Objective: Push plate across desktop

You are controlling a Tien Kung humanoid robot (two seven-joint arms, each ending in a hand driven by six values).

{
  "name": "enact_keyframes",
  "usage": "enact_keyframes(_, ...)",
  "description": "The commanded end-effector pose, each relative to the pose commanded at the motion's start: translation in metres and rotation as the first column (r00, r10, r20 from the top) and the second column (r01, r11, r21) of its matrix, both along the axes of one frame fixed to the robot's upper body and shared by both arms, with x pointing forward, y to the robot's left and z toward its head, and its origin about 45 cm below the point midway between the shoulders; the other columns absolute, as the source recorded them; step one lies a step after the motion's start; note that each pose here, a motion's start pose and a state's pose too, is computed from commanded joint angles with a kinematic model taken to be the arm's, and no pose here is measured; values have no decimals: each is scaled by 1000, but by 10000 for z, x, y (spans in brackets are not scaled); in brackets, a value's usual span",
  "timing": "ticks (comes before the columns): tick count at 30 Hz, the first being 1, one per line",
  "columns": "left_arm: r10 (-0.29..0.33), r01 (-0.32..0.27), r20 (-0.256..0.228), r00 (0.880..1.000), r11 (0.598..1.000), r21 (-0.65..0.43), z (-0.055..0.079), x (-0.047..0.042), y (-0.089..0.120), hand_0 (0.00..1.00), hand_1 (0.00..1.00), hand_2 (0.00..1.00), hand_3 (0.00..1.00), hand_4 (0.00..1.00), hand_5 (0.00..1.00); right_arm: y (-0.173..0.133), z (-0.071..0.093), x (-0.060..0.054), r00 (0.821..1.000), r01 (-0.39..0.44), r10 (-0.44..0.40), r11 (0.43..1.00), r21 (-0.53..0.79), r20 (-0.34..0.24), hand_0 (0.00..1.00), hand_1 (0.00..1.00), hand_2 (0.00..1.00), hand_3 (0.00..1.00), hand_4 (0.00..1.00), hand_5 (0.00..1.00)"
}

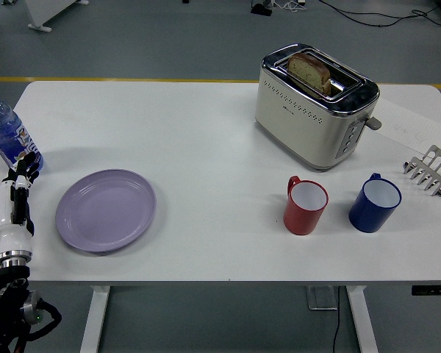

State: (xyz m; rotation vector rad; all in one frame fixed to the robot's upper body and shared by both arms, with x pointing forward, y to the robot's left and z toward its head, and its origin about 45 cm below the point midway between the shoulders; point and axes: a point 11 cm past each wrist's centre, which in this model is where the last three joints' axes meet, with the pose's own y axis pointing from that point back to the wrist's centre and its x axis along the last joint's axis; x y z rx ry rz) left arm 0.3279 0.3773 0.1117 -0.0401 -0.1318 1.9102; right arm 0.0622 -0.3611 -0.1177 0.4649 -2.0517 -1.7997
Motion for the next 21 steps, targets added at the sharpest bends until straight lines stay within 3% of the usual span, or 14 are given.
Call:
enact_keyframes(7, -7, 6, -28, 1000, 999, -35, -116, -15, -90, 847, 867, 891, 820, 577, 998, -1, 6, 30, 1000, -12, 12, 1000, -1, -2, 543, 552, 681, 699, 554, 592)
enact_keyframes(21, -9, 7, -27, 1000, 997, -73, -168, 21, -213, 843, 861, 884, 809, 554, 998, 8, 22, 124, 999, -35, 35, 999, -3, 2, 543, 552, 680, 699, 553, 594)
